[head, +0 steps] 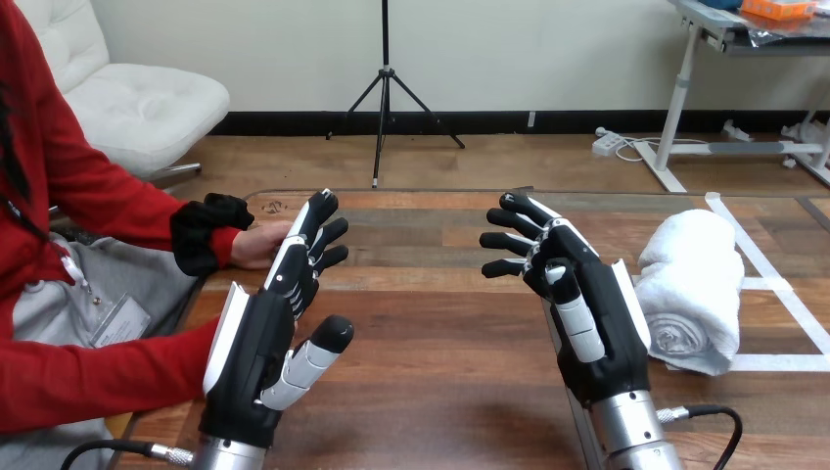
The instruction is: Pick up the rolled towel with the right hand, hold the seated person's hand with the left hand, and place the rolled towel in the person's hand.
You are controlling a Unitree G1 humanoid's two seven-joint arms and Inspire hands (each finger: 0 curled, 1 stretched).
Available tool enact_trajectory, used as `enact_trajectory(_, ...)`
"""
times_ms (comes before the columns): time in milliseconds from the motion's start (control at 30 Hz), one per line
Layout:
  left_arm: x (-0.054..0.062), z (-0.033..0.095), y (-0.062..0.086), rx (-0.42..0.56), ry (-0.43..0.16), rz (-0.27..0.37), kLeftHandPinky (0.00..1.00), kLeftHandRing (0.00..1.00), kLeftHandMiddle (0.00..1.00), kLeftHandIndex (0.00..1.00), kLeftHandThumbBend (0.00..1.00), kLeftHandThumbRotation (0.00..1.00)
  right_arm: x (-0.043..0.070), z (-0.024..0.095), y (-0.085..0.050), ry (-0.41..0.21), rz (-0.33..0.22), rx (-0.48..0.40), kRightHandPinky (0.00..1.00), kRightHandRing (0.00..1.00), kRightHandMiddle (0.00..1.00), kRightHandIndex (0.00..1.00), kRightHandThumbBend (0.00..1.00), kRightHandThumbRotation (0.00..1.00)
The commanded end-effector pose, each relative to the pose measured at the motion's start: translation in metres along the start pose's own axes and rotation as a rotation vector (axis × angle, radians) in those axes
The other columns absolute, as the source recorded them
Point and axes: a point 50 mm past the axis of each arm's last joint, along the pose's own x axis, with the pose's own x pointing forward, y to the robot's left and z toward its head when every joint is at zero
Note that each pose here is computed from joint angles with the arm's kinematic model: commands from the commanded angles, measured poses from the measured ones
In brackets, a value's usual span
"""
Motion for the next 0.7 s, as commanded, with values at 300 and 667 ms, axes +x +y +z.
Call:
enact_trajectory(300, 0.018, 0.01, -0.001, 0.007, -0.083, 0.0, 0.87, 0.92, 0.96, 0.96, 1.0, 0.9, 0.033, 0.038, -0.014, -0.172, 0.015, -0.086, 0.58, 0.72, 0.78, 0.78, 1.0, 0.78)
enact_trajectory(667, 0.021, 0.009, -0.003, 0.004, -0.086, -0.001, 0.87, 0.93, 0.97, 0.96, 1.0, 0.9, 0.05, 0.064, -0.029, -0.221, -0.031, -0.156, 0.55, 0.73, 0.79, 0.8, 1.0, 0.75)
